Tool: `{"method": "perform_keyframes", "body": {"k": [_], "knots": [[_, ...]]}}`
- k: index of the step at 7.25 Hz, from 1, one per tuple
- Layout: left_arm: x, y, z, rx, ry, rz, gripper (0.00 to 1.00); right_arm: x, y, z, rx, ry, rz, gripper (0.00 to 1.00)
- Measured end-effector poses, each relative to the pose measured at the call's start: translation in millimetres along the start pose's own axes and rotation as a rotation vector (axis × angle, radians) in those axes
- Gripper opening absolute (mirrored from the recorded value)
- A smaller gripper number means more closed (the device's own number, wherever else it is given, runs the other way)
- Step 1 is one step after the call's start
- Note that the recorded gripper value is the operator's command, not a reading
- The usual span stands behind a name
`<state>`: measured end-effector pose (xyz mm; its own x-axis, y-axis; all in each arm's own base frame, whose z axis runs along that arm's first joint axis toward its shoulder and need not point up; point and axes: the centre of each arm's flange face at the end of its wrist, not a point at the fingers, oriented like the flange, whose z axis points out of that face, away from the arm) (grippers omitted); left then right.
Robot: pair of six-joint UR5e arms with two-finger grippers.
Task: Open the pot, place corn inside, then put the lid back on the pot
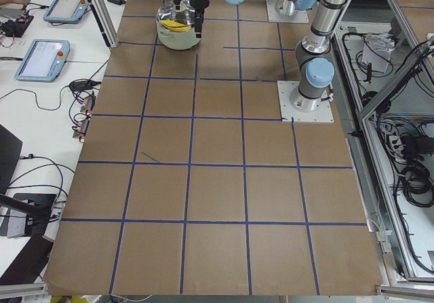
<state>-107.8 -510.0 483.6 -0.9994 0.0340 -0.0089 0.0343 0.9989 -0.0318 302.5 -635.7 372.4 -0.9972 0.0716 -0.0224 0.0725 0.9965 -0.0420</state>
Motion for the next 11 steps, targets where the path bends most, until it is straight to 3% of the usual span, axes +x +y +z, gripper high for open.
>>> {"method": "perform_keyframes", "body": {"k": [6,10,11], "knots": [[1.7,9.7,-30.7,-0.045,0.0,-0.06,1.0,-0.4,-3.8,11.3,-0.011,0.004,-0.002,0.36],[2.6,14.3,-35.2,-0.036,0.002,-0.059,1.0,-0.7,-5.0,15.4,-0.016,0.005,-0.003,0.37],[2.6,15.4,-35.2,-0.035,0.002,-0.059,1.0,-0.8,-5.8,16.9,-0.018,0.006,-0.003,0.41]]}}
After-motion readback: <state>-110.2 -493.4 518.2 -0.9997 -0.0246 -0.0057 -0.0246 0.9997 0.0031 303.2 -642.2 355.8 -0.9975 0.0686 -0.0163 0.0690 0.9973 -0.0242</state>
